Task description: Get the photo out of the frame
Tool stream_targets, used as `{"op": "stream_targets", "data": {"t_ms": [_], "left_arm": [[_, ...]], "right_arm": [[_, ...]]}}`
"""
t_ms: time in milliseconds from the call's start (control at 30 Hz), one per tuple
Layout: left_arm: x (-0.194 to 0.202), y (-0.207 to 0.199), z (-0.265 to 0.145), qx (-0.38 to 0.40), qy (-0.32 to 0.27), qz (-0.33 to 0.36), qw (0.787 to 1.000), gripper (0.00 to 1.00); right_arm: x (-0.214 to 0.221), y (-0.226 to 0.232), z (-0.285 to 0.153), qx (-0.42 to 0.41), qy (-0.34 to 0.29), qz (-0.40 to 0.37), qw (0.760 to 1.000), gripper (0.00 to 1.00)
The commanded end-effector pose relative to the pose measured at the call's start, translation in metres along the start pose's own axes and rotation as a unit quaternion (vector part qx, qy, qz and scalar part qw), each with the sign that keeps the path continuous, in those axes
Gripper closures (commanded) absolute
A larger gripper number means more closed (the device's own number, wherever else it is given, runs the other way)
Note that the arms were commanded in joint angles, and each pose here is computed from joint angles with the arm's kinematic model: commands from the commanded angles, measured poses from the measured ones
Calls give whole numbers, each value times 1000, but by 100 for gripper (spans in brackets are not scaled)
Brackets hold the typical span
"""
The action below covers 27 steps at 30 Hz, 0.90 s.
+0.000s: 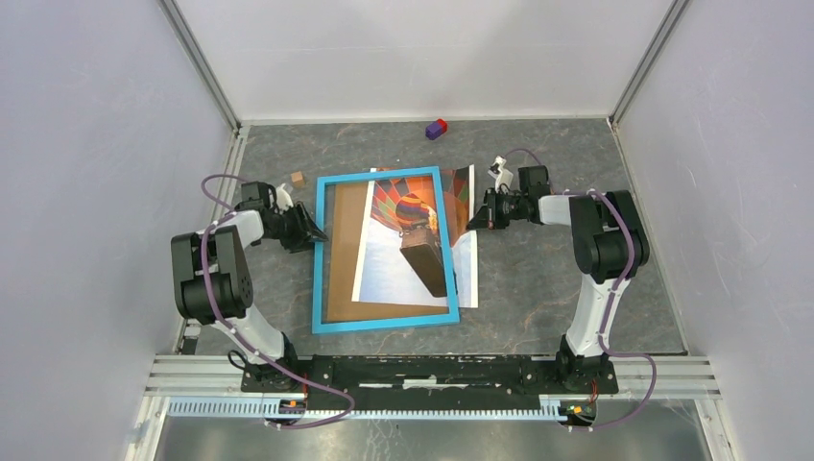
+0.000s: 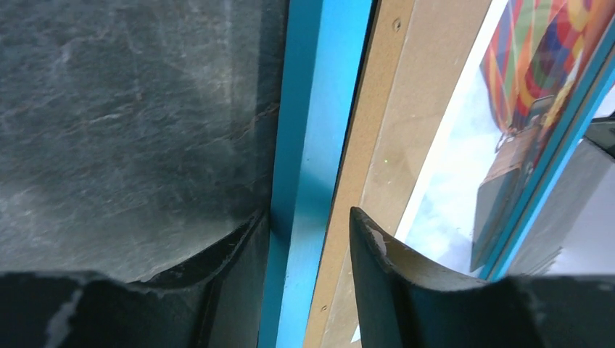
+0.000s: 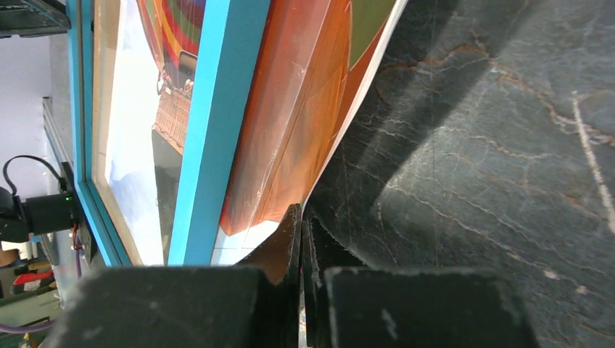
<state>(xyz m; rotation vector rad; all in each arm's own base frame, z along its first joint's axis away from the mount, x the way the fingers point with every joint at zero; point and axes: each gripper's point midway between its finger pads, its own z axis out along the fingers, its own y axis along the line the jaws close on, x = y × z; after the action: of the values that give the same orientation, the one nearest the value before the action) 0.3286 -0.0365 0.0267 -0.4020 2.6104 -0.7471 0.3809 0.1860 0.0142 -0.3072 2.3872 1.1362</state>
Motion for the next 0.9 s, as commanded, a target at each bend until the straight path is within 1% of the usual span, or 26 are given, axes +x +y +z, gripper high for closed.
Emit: {"op": "stream_targets", "data": {"t_ms": [0, 133, 233, 333, 433, 600, 733, 867], "left_arm": [[-28, -32, 7, 45, -32, -25, 998, 50], [-35, -46, 16, 53, -42, -19, 998, 50], [-32, -56, 25, 59, -37, -11, 998, 50], [-29, -57, 32, 57, -29, -8, 998, 49], [-31, -49, 32, 45, -30, -12, 998, 40], [-32, -32, 27, 32, -32, -29, 999, 22], [-29, -26, 26, 26, -30, -31, 999, 16], [-29, -22, 24, 24, -34, -36, 998, 15]], "right_arm": [[-3, -20, -4, 52, 20, -15, 998, 100], [-10, -20, -5, 59, 26, -20, 998, 100], [-12, -16, -3, 60, 37, -29, 997, 100], [-14, -8, 1, 55, 46, -40, 997, 100], [-18, 7, 4, 47, 57, -56, 996, 100], [-50, 33, -14, 51, 35, -91, 994, 100], [-69, 43, -28, 67, 27, -111, 991, 100], [-82, 49, -39, 84, 21, -123, 989, 100]]}}
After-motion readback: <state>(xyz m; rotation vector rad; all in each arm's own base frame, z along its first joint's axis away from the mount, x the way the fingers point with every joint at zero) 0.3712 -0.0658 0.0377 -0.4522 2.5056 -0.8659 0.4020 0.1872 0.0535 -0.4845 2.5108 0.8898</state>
